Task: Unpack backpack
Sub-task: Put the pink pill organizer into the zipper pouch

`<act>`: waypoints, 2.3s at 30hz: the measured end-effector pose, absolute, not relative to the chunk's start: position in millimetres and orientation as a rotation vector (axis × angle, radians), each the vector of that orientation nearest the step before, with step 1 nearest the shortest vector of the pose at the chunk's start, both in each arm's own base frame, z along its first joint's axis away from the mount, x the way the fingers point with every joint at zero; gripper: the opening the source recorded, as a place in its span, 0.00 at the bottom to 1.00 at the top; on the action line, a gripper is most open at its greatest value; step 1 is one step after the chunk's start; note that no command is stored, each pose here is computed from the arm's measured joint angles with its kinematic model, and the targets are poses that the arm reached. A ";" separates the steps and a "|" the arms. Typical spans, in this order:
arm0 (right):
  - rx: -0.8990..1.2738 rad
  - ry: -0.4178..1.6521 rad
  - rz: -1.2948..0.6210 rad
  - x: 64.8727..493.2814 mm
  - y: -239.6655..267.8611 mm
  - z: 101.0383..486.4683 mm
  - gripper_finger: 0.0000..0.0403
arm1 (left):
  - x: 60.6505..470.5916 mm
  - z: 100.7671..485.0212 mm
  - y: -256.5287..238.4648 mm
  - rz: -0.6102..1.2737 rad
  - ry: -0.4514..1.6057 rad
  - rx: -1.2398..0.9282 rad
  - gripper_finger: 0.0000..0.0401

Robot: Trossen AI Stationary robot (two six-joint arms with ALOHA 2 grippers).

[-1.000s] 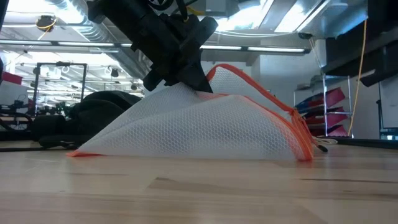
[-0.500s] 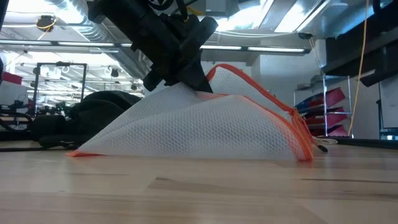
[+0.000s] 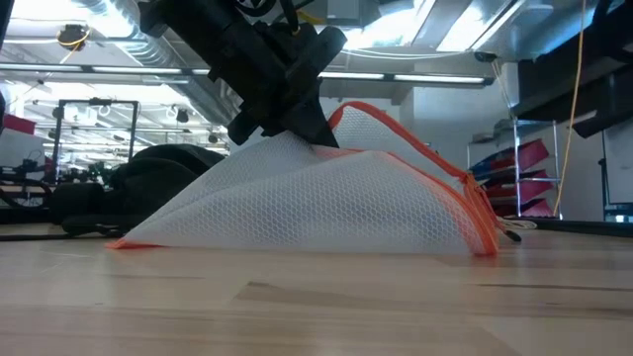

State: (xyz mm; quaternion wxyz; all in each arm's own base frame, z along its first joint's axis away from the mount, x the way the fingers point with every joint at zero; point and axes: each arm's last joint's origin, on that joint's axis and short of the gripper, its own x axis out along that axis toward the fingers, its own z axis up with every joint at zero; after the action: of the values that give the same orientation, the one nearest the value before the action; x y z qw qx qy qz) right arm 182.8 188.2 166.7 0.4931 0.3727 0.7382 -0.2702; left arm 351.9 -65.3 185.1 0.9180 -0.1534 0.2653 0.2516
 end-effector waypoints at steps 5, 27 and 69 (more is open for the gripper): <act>0.897 1.791 -0.653 183.2 188.8 162.6 0.69 | 351.9 185.1 -65.3 0.517 0.546 -0.315 0.00; 0.872 1.712 -0.407 182.1 186.1 135.1 0.69 | 352.0 185.1 -65.2 0.518 0.546 -0.315 0.00; 0.423 1.439 -0.190 231.7 153.3 161.2 0.45 | 351.9 185.2 -64.8 0.531 0.540 -0.309 0.00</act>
State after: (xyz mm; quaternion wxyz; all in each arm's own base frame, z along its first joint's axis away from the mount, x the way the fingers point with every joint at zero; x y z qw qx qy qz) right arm 231.7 153.3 161.2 0.7276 0.1919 0.6529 -0.0861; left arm 351.9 -64.8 185.2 0.9176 -0.1504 0.2623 0.2581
